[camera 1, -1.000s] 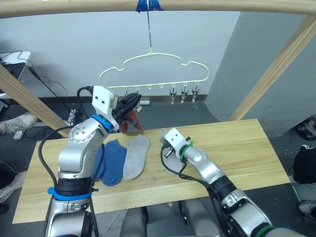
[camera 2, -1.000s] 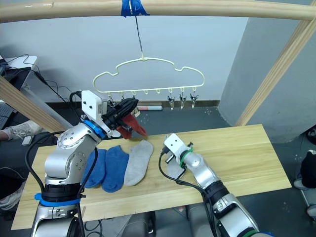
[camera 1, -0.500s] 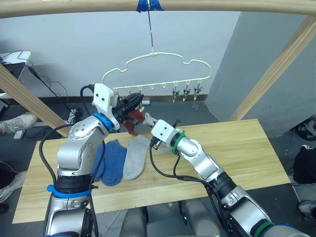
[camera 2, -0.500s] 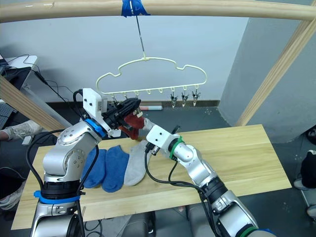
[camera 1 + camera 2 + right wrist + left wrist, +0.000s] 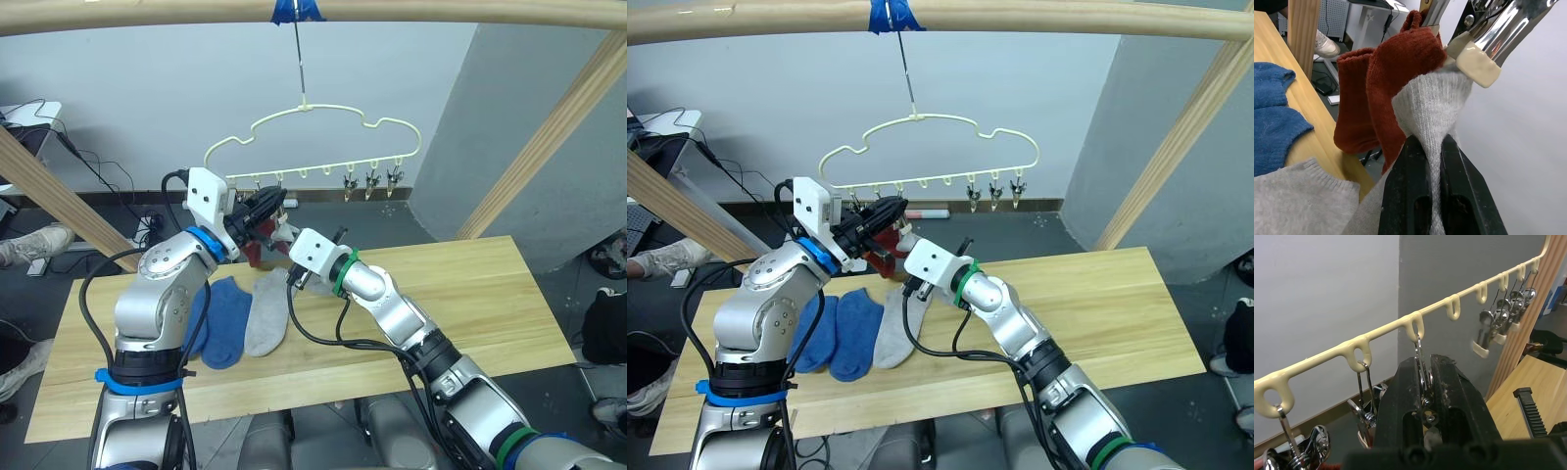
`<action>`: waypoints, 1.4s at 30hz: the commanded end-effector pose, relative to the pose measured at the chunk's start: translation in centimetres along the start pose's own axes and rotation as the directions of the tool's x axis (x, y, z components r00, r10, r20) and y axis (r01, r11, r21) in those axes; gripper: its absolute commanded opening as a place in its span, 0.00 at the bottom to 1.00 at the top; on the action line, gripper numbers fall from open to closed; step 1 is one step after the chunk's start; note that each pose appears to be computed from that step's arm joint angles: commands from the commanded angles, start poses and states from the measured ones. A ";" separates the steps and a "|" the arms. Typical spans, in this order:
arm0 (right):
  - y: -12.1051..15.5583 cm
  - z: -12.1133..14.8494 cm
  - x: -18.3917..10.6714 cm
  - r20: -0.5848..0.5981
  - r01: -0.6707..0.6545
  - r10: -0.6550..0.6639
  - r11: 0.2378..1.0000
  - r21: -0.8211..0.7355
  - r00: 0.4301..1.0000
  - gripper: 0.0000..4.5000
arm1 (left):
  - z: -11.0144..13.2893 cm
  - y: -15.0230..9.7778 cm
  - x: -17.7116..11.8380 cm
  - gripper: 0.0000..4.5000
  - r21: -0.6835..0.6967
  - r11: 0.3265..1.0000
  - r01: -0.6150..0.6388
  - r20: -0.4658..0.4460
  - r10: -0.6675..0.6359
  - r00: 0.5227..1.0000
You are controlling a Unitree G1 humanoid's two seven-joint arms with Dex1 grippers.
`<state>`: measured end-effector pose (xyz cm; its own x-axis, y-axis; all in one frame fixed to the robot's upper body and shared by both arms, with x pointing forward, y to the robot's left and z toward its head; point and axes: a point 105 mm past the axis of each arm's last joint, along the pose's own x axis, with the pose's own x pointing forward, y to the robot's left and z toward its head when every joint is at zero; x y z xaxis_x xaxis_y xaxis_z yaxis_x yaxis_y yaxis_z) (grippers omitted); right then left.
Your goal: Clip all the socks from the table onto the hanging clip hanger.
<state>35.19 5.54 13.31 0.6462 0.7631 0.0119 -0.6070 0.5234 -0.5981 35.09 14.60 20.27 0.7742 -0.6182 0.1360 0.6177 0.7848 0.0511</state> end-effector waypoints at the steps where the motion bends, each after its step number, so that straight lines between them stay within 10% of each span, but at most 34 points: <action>1: -0.8 2.0 0.3 0.078 0.037 -0.036 0.999 -0.017 0.996 0.00 | 0.5 -0.5 -0.2 0.01 0.008 1.000 0.018 0.026 -0.019 1.000; 18: -1.1 2.9 0.5 0.120 0.055 -0.052 0.998 -0.018 0.991 0.00 | -0.5 0.2 -1.0 0.01 -0.007 1.000 -0.026 -0.005 0.026 1.000; 24: -0.9 2.9 0.6 0.121 0.045 -0.043 0.999 -0.011 0.992 0.00 | -0.9 0.1 -1.4 0.49 -0.006 1.000 0.000 -0.029 0.000 1.000; 34: 0.3 2.2 0.7 0.089 -0.038 0.034 0.998 0.044 0.995 0.00 | -0.7 0.3 -2.5 0.49 0.018 1.000 -0.008 -0.049 0.009 0.999; 42: 1.7 0.6 0.0 0.008 -0.128 0.128 0.990 0.053 0.992 0.56 | -0.7 0.0 -3.2 0.50 0.045 0.999 0.005 -0.068 -0.001 0.998</action>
<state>34.52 6.26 11.84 0.5832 0.8085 -0.0785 -0.7110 0.4614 -0.5307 33.30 16.31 17.82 0.7890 -0.6136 0.0302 0.6113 0.7891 0.0608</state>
